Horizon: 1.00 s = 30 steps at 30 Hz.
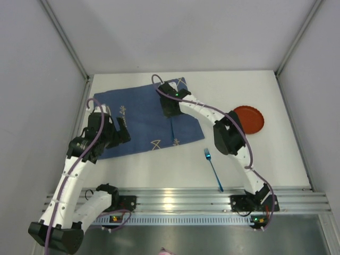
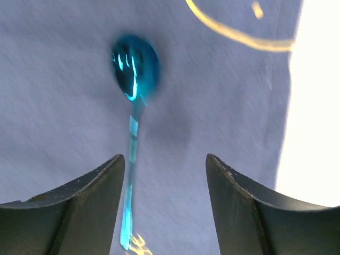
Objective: Set the dinner table for one person
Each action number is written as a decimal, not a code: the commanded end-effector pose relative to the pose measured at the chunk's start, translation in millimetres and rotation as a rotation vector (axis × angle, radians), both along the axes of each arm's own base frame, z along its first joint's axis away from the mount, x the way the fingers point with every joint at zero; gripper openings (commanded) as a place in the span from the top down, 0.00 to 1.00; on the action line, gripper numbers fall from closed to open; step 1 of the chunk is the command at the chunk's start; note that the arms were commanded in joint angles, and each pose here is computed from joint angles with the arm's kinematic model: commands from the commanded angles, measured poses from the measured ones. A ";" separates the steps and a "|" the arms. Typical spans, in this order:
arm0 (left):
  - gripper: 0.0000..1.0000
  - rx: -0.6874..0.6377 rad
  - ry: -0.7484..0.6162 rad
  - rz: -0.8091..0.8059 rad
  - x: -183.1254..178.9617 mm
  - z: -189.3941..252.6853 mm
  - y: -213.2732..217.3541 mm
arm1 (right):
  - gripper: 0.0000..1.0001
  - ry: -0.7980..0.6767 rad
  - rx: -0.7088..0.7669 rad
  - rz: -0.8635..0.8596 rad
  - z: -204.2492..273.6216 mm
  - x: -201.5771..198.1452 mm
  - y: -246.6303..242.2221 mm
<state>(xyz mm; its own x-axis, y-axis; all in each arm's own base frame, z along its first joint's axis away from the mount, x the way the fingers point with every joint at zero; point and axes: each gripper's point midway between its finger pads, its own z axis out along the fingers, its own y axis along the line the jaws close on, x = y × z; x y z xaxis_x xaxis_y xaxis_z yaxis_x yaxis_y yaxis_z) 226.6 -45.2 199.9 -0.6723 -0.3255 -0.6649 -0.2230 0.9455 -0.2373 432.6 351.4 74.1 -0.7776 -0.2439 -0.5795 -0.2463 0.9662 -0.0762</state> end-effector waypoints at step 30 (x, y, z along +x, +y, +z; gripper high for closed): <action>0.02 -0.172 0.158 -0.084 -31.2 -52.0 -78.2 | 0.57 0.212 0.060 -0.236 -23.8 -213.8 -192.5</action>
<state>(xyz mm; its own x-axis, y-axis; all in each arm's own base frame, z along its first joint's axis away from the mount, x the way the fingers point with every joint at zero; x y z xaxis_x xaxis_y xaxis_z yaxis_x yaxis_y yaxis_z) 195.8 -127.2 151.3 -0.8077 -0.3323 -0.4871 -0.1387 0.9100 -0.3908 215.5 148.6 48.0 -0.9202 -0.0347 -0.3898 -0.0210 0.9990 -0.0393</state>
